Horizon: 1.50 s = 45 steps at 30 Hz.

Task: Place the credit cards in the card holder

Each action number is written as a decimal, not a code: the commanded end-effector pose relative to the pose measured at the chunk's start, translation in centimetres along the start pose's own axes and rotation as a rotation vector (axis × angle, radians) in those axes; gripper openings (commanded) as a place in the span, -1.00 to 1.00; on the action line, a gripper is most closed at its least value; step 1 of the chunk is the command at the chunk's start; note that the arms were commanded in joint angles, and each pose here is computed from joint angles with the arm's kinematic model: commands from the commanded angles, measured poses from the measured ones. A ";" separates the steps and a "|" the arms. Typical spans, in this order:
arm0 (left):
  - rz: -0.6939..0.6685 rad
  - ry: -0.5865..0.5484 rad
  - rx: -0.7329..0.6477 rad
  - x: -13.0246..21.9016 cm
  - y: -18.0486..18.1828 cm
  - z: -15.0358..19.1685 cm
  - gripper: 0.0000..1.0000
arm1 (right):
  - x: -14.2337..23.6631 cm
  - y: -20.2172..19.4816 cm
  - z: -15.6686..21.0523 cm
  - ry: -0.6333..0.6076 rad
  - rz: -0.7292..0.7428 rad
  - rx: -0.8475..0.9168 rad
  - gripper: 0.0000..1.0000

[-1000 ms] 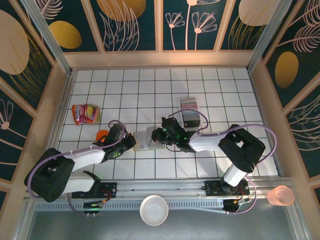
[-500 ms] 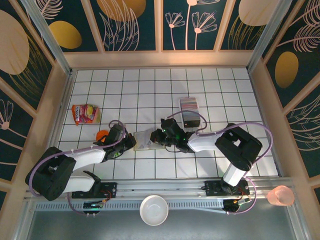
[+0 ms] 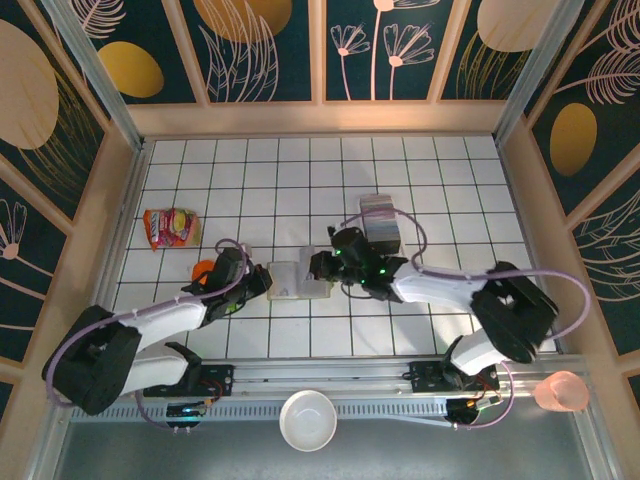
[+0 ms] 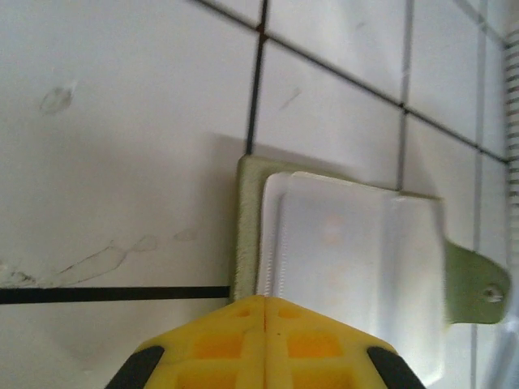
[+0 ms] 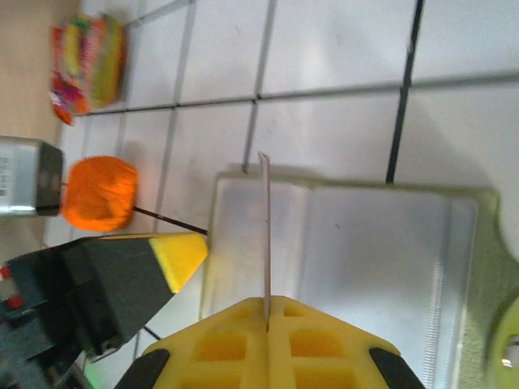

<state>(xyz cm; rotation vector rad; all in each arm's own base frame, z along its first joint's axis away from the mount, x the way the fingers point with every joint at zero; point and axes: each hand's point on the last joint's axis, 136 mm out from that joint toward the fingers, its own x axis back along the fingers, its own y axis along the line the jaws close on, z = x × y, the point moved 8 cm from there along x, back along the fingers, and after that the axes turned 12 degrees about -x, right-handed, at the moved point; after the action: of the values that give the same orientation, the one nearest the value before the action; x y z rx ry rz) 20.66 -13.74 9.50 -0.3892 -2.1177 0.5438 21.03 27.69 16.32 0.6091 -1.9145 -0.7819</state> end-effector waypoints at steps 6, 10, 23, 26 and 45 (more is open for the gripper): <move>0.049 -0.081 -0.071 2.0 -1.8 -2.2 -0.77 | 7.2 0.7 -5.2 0.071 0.141 0.593 -1.00; 0.071 -0.088 -0.095 2.4 -2.2 -2.4 -0.77 | 11.2 -1.0 -6.8 0.144 0.165 1.027 -1.00; 0.082 -0.092 -0.134 2.6 -2.2 -2.3 -0.77 | 12.7 -6.9 -8.4 0.505 0.377 1.468 -1.00; 0.085 -0.088 -0.138 2.5 -2.2 -2.2 -0.77 | 11.7 -7.3 -8.6 0.520 0.371 1.471 -1.00; 0.102 -0.074 -0.118 2.3 -1.8 -1.4 -0.78 | 6.3 -11.5 -9.7 0.523 0.457 1.546 -1.00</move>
<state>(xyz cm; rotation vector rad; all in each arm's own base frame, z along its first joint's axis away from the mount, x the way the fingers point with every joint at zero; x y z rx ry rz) 20.48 -13.88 12.56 -0.5286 -2.2126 0.4849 27.13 13.22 15.49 1.0624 -1.7064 1.1449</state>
